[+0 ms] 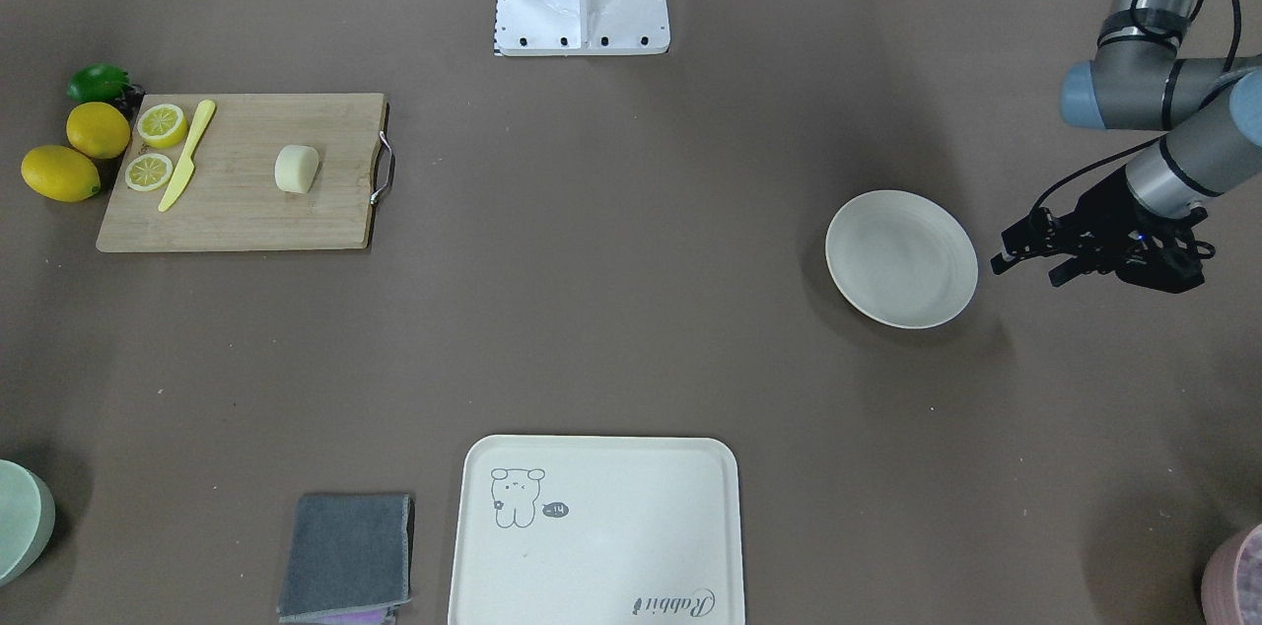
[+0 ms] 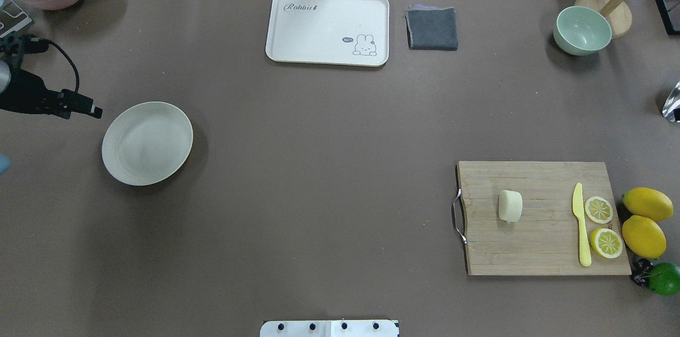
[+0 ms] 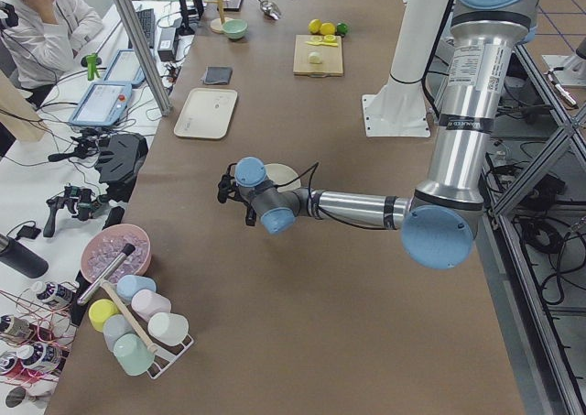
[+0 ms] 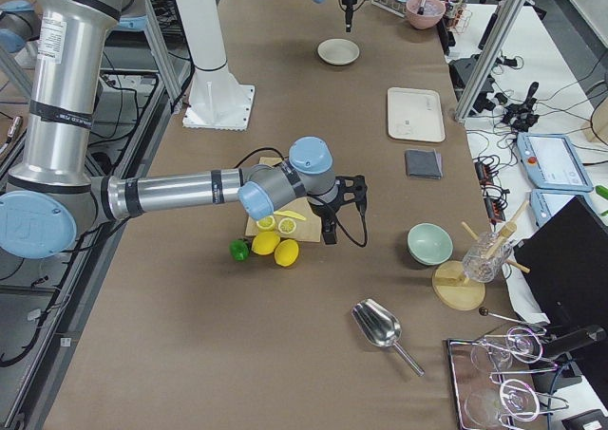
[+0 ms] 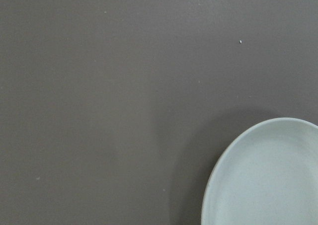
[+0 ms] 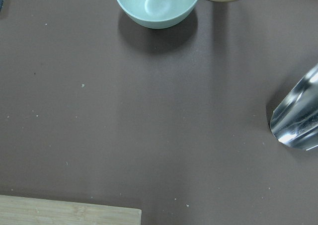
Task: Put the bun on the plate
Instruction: 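Move the left gripper down to the edge of the white plate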
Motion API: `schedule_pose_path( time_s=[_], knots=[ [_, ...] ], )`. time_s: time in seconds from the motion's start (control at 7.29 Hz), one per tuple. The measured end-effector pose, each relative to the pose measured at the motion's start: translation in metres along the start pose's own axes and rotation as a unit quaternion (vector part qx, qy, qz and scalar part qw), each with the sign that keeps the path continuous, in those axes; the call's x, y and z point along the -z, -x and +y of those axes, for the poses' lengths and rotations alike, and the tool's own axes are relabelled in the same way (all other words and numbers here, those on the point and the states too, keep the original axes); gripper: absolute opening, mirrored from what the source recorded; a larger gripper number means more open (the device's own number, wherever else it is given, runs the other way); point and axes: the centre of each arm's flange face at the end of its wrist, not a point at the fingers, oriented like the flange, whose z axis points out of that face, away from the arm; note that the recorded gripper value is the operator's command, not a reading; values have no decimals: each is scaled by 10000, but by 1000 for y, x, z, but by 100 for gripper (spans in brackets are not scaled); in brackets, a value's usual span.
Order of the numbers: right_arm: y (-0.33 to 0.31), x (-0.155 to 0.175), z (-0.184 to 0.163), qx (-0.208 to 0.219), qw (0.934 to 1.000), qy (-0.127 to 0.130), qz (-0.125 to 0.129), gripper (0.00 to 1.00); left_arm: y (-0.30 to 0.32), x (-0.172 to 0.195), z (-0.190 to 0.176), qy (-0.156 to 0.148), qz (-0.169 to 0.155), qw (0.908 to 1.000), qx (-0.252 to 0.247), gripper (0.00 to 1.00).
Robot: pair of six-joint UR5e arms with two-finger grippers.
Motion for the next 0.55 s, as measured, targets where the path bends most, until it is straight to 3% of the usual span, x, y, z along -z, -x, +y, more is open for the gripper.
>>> schedule_pose_path(
  time_s=[0.55],
  knots=[
    [0, 0, 0, 1, 10000, 0, -4, 100, -15, -24, 9, 6, 38, 9998, -188, 62]
  ],
)
